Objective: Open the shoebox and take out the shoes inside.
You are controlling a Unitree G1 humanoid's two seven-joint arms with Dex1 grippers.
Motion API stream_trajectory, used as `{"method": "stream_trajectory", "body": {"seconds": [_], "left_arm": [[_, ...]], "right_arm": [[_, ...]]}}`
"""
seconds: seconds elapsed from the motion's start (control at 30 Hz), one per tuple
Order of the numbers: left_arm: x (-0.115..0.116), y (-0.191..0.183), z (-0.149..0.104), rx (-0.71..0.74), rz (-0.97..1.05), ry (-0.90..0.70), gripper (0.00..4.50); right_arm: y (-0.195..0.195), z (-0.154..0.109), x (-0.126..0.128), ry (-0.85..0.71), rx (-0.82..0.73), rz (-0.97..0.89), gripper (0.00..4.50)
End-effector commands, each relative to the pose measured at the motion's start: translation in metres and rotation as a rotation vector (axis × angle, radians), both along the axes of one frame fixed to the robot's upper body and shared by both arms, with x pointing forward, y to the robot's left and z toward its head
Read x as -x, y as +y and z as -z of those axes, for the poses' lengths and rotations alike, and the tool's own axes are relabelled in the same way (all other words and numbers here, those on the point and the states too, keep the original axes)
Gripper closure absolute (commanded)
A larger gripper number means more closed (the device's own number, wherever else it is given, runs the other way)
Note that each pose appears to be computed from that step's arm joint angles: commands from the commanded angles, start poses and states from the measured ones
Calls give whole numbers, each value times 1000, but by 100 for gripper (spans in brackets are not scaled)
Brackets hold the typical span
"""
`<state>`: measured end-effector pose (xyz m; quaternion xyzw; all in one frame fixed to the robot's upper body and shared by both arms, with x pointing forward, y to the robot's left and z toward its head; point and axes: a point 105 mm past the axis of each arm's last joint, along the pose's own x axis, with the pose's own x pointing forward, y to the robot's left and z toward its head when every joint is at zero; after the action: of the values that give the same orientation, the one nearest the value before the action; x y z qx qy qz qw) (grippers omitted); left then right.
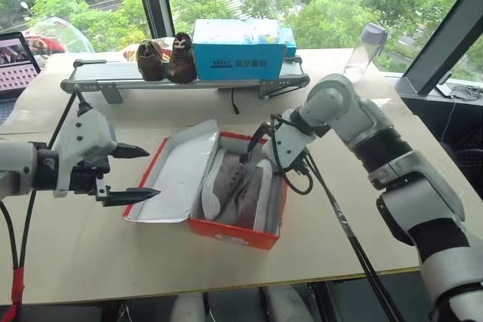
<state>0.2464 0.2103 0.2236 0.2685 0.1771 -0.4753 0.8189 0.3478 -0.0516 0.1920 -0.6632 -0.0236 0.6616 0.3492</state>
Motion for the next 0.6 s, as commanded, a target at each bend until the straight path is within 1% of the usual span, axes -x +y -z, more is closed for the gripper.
{"method": "stream_trajectory", "body": {"seconds": [0.03, 0.07, 0.1, 0.3, 0.33, 0.37, 0.47, 0.53, 0.6], "left_arm": [[2, -5, -6, -4, 17, -25, 0], [2, -5, -7, -5, 16, -27, 0], [2, -6, -7, -5, 15, -28, 0], [2, -6, -9, -8, 11, -34, 0], [2, -7, -9, -7, 12, -35, 0], [2, -7, -9, -6, 12, -35, 0], [2, -8, -10, -7, 12, -36, 0], [2, -8, -10, -6, 13, -36, 0], [1, -9, -10, -6, 15, -36, 0]], "right_arm": [[2, 6, 5, 41, 23, -4, 29], [2, 7, 5, 50, 24, 2, 57], [2, 8, 4, 57, 25, 8, 74], [5, 10, 5, 73, 30, 13, 289], [5, 11, 5, 74, 31, 12, 313], [5, 11, 5, 74, 32, 11, 358], [7, 10, 6, 73, 30, 5, 419], [8, 7, 7, 61, 23, -9, 427], [13, -5, 10, 53, -3, -31, 427]]}}
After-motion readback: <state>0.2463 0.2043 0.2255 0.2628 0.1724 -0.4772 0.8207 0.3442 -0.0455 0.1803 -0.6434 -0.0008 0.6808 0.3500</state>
